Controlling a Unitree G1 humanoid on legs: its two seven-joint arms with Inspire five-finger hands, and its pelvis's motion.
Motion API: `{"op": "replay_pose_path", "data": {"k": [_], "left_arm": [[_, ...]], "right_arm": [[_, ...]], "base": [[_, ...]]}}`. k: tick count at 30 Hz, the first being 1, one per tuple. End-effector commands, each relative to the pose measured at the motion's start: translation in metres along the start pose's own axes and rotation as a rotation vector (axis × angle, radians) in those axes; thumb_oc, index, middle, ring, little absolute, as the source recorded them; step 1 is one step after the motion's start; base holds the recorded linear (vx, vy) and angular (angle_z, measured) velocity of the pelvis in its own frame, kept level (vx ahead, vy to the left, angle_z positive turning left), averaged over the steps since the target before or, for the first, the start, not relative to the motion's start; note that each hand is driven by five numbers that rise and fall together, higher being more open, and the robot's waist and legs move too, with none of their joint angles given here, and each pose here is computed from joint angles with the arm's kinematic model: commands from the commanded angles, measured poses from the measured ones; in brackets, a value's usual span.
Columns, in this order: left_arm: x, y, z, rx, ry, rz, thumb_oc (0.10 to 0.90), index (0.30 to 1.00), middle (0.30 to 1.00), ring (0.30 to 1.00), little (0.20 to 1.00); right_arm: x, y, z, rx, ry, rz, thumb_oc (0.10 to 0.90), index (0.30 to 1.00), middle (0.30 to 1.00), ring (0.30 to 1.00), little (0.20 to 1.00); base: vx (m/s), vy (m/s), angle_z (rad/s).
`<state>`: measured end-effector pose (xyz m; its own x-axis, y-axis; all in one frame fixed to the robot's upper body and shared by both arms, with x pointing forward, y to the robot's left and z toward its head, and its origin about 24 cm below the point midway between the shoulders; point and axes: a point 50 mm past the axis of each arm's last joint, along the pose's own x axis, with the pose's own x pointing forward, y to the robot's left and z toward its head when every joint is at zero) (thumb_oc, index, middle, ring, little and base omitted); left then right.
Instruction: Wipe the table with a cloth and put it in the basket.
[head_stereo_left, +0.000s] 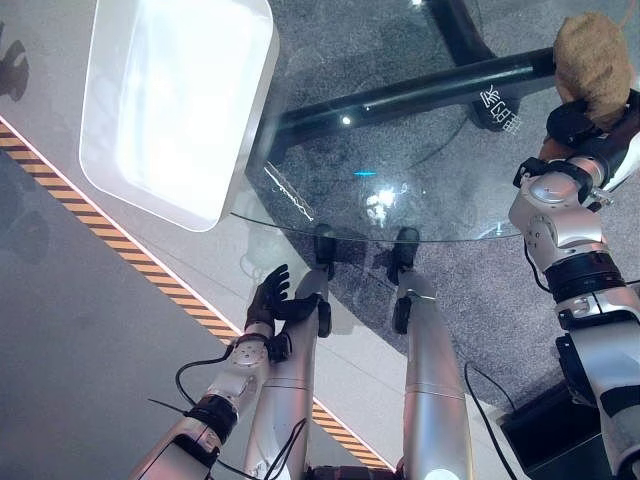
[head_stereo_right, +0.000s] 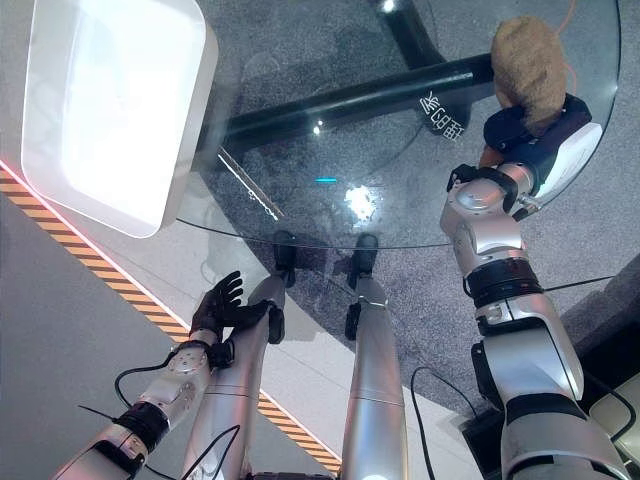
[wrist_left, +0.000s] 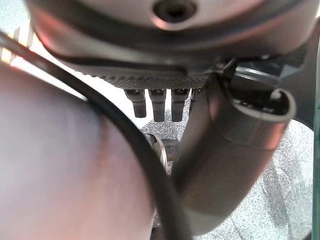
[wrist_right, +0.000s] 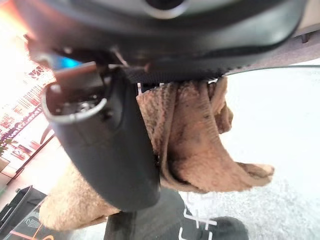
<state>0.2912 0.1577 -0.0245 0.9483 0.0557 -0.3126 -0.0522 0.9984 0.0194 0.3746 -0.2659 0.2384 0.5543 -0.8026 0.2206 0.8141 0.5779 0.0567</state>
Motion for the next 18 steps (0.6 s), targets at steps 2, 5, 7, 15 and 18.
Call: {"op": "replay_pose_path", "data": {"k": [2, 5, 7, 15, 18], "left_arm": [[-0.017, -0.002, -0.029, -0.02, 0.07, 0.009, 0.8, 0.9, 0.9, 0.9, 0.9], [-0.017, -0.002, -0.029, -0.023, 0.069, 0.009, 0.8, 0.9, 0.9, 0.9, 0.9], [-0.018, -0.003, -0.029, -0.027, 0.069, 0.01, 0.8, 0.9, 0.9, 0.9, 0.9], [-0.021, -0.005, -0.031, -0.039, 0.072, 0.021, 0.8, 0.9, 0.9, 0.9, 0.9], [-0.02, -0.005, -0.03, -0.045, 0.067, 0.024, 0.8, 0.9, 0.9, 0.9, 0.9]], "right_arm": [[-0.011, -0.001, -0.056, -0.13, 0.209, 0.139, 0.1, 0.3, 0.3, 0.3, 0.2], [-0.009, -0.002, -0.058, -0.124, 0.203, 0.143, 0.1, 0.3, 0.3, 0.3, 0.2], [-0.008, -0.003, -0.054, -0.099, 0.17, 0.138, 0.1, 0.3, 0.3, 0.3, 0.2], [-0.023, 0.006, 0.003, 0.0, -0.153, 0.161, 0.1, 0.3, 0.3, 0.3, 0.2], [-0.037, 0.014, 0.022, -0.006, -0.246, 0.209, 0.1, 0.3, 0.3, 0.3, 0.2]], "base": [[0.0, 0.0, 0.0], [0.0, 0.007, 0.01], [0.0, 0.015, 0.01], [0.0, 0.024, 0.0], [0.0, 0.044, -0.01]]}}
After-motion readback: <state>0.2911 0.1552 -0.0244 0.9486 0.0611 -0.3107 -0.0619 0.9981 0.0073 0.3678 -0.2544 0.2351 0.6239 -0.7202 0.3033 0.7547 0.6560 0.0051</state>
